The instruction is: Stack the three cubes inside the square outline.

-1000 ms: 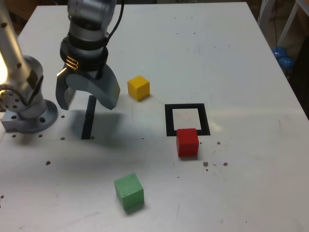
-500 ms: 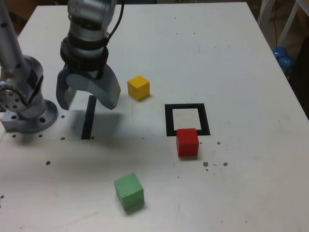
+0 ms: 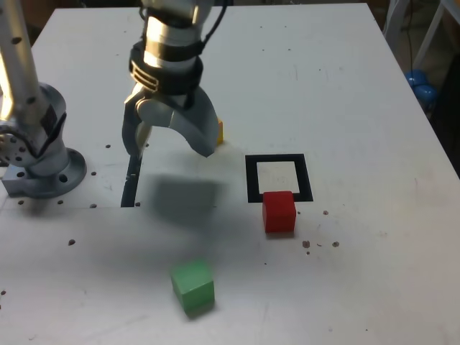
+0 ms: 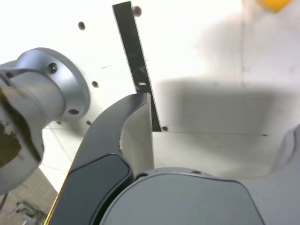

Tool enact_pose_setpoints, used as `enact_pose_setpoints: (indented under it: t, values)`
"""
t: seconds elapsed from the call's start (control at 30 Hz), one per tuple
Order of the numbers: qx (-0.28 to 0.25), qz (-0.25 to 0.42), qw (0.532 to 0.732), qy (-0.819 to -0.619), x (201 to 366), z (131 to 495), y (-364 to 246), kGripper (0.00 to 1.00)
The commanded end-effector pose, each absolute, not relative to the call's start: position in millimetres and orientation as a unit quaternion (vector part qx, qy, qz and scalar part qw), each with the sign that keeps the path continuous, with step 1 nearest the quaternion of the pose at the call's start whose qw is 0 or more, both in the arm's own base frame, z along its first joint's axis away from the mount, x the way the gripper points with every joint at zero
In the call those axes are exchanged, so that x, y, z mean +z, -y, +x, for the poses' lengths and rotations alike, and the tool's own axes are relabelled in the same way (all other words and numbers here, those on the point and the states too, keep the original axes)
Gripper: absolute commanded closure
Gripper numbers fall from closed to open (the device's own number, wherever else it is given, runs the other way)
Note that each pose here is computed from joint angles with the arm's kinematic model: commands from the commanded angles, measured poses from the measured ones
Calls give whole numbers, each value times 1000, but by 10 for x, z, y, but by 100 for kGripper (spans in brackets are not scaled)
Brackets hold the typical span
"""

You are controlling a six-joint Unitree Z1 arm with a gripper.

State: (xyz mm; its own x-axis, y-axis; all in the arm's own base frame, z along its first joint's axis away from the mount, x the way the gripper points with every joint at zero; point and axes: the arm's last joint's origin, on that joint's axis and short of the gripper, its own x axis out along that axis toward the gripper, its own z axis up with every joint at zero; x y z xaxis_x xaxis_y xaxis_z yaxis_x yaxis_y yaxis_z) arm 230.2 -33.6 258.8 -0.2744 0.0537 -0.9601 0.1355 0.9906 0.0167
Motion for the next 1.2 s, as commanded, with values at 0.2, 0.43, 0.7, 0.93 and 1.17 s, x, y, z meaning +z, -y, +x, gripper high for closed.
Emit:
enact_pose_setpoints:
  t: [0.2,0.43,0.7,0.93,1.17]
  values:
    - [-47,51,607,-792,2770,2885,649,1]
    - [-50,41,606,-793,2761,3253,838,1]
    - [-46,36,595,-801,2572,3513,920,2]
    - [-49,28,585,-809,2361,3667,969,4]
    - [-52,25,582,-811,2239,3762,1004,10]
